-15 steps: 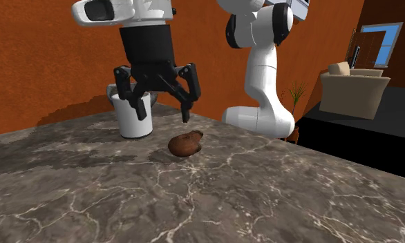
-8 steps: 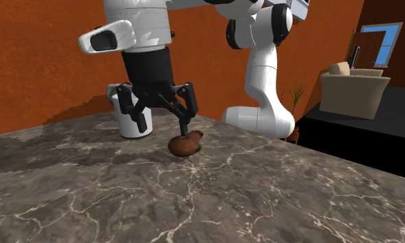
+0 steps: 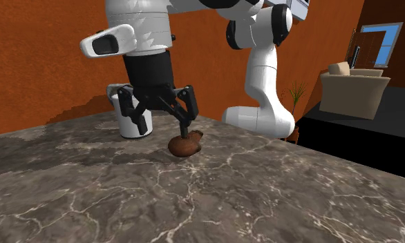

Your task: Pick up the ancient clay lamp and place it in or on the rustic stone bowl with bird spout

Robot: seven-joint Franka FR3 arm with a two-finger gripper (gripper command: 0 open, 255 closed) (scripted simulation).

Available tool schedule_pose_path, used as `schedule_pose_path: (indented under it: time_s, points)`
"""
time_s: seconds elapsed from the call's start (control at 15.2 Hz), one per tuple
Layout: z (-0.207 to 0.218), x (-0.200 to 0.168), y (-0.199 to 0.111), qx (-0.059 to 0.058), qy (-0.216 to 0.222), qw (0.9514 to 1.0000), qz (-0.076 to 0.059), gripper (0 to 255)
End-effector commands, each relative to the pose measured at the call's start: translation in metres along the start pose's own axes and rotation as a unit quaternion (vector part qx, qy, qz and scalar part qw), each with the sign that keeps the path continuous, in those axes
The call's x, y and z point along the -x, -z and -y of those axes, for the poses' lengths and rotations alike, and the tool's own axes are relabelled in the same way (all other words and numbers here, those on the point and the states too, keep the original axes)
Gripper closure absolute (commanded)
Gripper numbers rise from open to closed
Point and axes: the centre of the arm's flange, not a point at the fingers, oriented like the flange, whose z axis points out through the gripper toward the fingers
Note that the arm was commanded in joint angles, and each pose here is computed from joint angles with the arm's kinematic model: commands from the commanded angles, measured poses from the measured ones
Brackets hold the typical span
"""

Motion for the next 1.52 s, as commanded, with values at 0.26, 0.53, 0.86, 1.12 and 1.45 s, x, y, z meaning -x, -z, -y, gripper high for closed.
schedule_pose_path:
  time_s: [0.26, 0.53, 0.86, 1.12, 1.45]
  points:
    - [0.001, 0.001, -0.004, -0.001, 0.0, 1.0, 0.003, 255]
    - [-0.002, 0.007, -0.004, -0.001, 0.0, 1.0, 0.004, 255]
    - [0.001, 0.003, 0.018, -0.001, 0.0, 1.0, 0.003, 255]
    - [0.017, 0.027, 0.021, -0.012, -0.041, 0.9989, -0.018, 0]
    - [0.033, 0.047, 0.008, -0.018, -0.077, 0.9964, -0.031, 0]
